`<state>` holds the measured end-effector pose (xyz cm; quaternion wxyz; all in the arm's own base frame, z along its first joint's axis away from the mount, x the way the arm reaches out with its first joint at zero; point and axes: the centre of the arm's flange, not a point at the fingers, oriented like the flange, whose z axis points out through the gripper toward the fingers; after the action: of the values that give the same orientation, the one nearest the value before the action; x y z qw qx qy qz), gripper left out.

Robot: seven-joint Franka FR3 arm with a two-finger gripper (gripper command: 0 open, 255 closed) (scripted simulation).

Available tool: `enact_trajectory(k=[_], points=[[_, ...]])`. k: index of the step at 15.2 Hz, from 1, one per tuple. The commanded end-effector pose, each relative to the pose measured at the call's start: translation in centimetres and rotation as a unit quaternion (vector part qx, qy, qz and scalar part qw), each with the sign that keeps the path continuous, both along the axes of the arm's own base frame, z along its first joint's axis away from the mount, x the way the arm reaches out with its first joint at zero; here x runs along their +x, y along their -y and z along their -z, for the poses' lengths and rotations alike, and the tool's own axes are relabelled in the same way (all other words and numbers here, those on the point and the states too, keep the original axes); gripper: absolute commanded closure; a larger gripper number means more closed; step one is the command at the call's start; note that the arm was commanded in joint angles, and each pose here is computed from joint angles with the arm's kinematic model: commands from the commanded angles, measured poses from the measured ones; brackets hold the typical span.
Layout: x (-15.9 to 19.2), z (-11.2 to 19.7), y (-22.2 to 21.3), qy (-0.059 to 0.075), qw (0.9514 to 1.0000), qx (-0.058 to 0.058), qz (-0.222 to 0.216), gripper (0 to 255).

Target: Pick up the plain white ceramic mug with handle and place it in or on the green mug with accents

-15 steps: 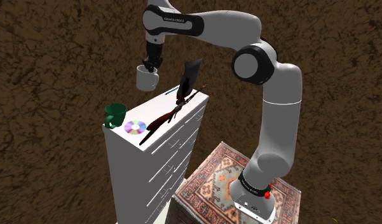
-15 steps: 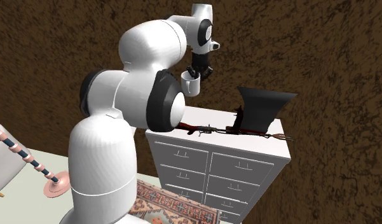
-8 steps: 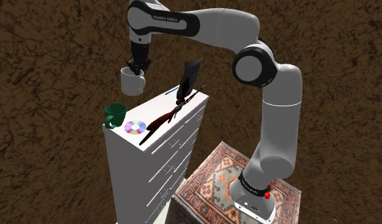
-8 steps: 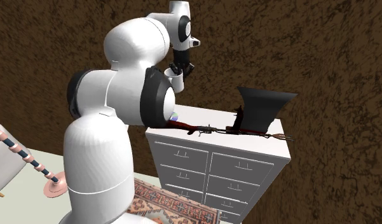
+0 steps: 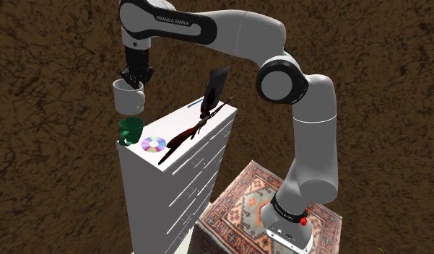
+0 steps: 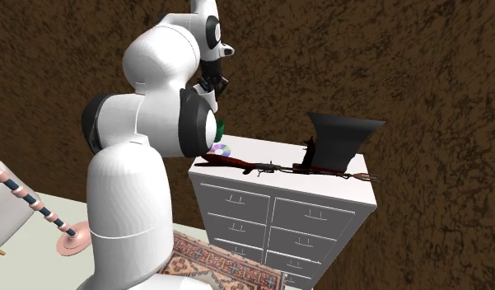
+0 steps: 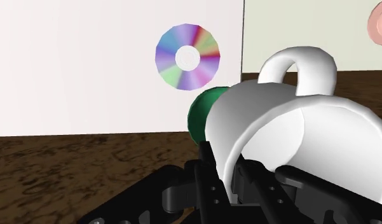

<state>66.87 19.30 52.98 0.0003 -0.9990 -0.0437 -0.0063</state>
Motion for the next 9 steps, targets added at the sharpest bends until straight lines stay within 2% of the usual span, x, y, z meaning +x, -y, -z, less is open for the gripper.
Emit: enact_trajectory(k=[1, 9], points=[[-0.1, 0.7, -0.4, 0.0, 1.0, 0.0, 0.001, 255], [-0.1, 4.9, -0.4, 0.0, 1.0, 0.0, 0.001, 255]])
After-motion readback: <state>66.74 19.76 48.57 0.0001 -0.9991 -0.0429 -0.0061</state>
